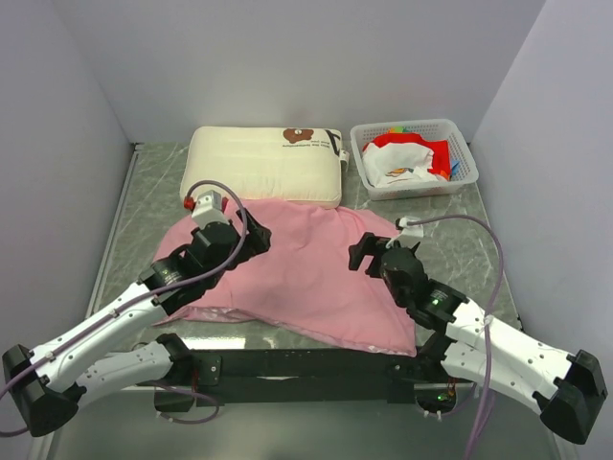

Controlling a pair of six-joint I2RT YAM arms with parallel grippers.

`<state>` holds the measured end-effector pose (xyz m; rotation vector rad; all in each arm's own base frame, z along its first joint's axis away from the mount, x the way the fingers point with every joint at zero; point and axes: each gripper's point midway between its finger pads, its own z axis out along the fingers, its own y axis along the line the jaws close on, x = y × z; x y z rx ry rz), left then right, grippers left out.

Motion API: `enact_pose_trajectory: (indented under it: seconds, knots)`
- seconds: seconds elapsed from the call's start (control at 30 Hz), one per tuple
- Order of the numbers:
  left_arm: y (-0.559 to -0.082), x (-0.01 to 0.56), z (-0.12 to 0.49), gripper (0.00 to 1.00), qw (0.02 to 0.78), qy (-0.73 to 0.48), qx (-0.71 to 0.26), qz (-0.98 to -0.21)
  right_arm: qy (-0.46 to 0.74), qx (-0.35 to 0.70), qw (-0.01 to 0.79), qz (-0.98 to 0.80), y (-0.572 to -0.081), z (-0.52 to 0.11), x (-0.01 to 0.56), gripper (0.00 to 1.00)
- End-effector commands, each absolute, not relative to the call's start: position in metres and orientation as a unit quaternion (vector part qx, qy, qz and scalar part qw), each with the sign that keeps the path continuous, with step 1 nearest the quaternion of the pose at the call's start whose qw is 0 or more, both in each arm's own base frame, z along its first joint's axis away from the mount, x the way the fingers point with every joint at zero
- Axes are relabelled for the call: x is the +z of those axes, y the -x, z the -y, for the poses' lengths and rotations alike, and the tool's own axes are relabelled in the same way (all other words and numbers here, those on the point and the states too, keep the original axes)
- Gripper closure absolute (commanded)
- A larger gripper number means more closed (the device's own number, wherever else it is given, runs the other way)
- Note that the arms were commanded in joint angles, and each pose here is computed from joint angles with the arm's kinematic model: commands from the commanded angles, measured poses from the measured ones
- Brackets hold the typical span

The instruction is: Put the pillow into the pillowcase

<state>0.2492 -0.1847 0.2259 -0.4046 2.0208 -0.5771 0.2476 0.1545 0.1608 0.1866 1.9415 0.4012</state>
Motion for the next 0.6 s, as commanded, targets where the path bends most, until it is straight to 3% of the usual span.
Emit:
enact_pose_trajectory:
  seconds: [0.0, 0.33, 0.57]
  knots:
    - [-0.249, 0.217, 0.18, 0.01, 0.48, 0.186, -0.235, -0.824, -0.1, 0.181, 0.541, -0.815, -0.253, -0.162, 0.168, 0.0]
    - [-0.248, 0.154, 0.181, 0.01, 0.428, 0.225, -0.193, -0.854, -0.083, 0.18, 0.503, -0.842, -0.263, -0.188, 0.143, 0.0]
    - [-0.256, 0.149, 0.183, 0.01, 0.423, 0.234, -0.208, -0.85, -0.053, 0.201, 0.514, -0.832, -0.284, -0.218, 0.176, 0.0]
